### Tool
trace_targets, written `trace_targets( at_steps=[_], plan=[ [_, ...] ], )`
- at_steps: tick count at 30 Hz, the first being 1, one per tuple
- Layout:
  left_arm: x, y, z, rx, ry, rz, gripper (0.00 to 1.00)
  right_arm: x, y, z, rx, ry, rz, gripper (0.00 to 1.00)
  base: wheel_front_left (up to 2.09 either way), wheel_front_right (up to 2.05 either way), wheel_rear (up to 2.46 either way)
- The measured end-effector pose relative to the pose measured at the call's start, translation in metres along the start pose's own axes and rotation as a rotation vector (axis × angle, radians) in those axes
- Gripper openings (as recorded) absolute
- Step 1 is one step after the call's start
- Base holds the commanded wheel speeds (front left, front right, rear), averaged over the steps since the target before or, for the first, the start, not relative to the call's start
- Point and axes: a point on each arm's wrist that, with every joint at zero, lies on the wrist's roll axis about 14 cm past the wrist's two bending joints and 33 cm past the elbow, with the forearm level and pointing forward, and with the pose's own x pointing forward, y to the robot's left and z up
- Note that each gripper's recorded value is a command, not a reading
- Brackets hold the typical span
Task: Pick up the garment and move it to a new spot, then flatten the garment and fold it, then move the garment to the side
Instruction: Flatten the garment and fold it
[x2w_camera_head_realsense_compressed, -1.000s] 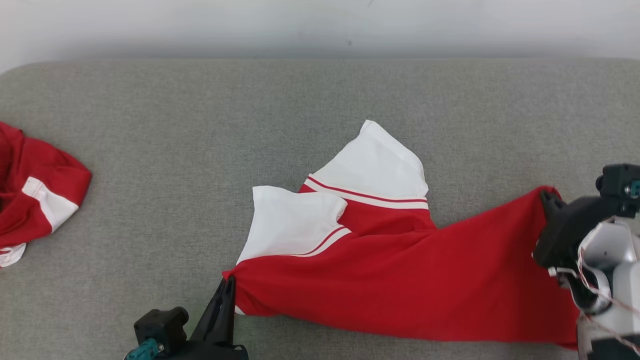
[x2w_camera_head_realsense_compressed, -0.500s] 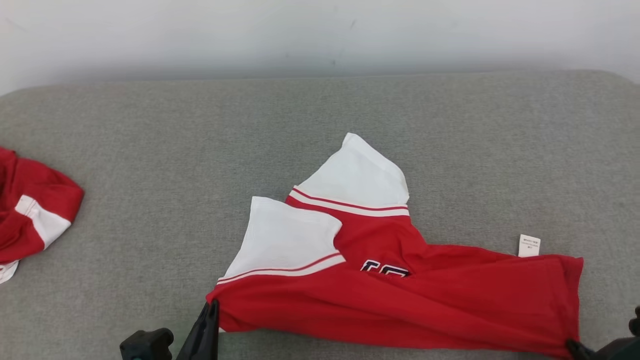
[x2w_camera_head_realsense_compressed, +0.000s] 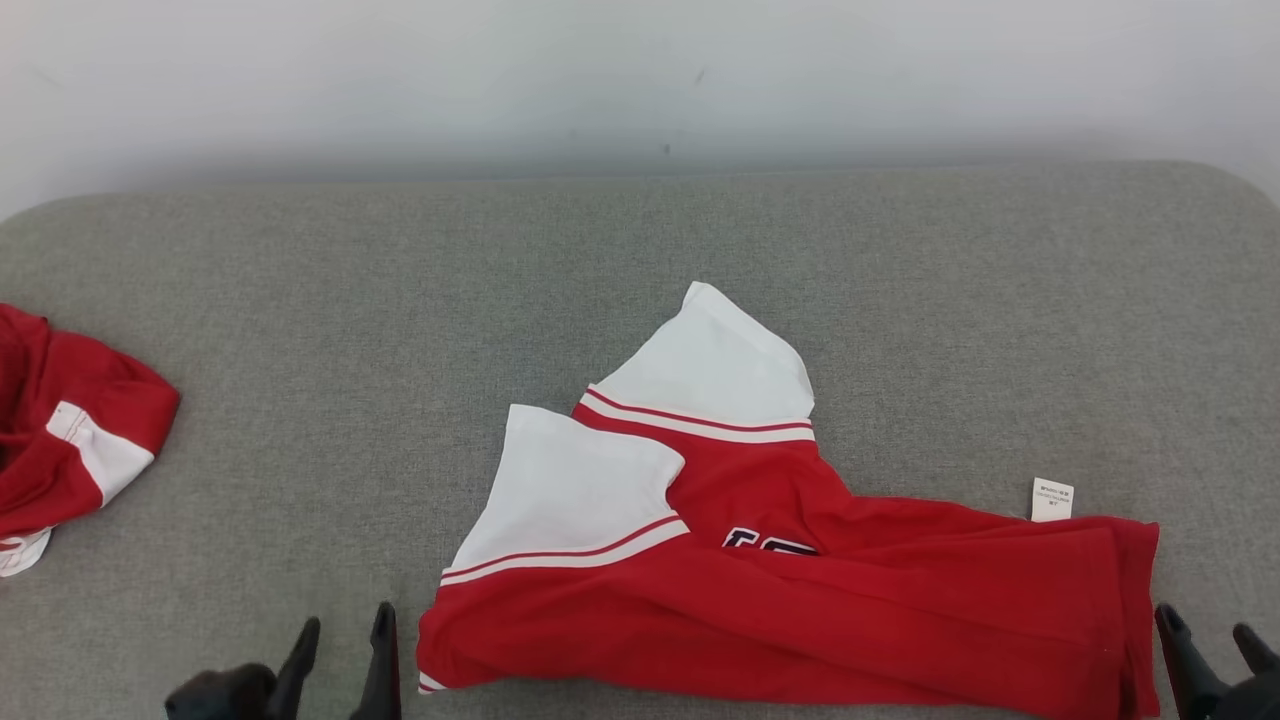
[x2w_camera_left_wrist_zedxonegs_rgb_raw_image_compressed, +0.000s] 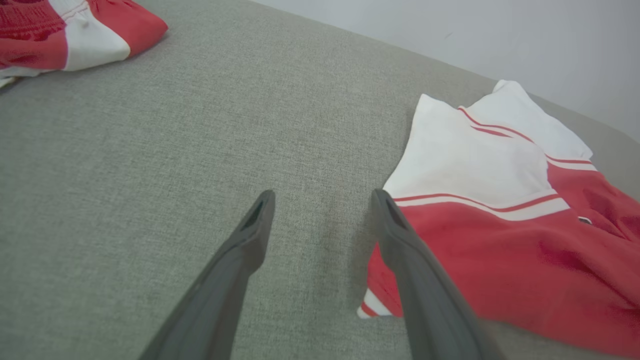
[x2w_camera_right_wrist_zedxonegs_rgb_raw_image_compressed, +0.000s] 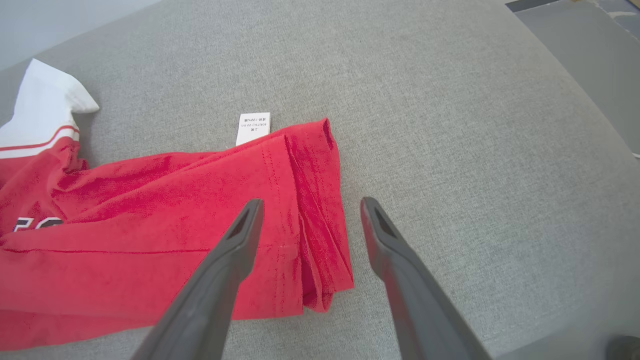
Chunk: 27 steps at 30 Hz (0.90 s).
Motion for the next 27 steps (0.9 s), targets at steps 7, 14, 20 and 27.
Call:
trace_targets(
  at_steps=[7,14,20,27],
  plan=[
    [0.028,-0.025,0.031,0.111,-0.014,-0.128,1.00,0.010,0.025,0.016,-0.019,-0.061,0.064,1.00,0.00,0.00,0.00],
    [0.074,-0.051,0.024,0.278,0.124,-0.225,1.00,0.016,0.045,0.015,-0.037,-0.054,0.111,1.00,0.00,0.00,0.00],
    [0.105,-0.062,0.018,0.340,0.179,-0.248,1.00,0.019,0.052,0.004,-0.033,-0.025,0.131,1.00,0.00,0.00,0.00],
    [0.124,-0.069,0.009,0.371,0.226,-0.275,1.00,0.019,0.042,-0.003,-0.024,-0.005,0.102,1.00,0.00,0.00,0.00]
  ],
)
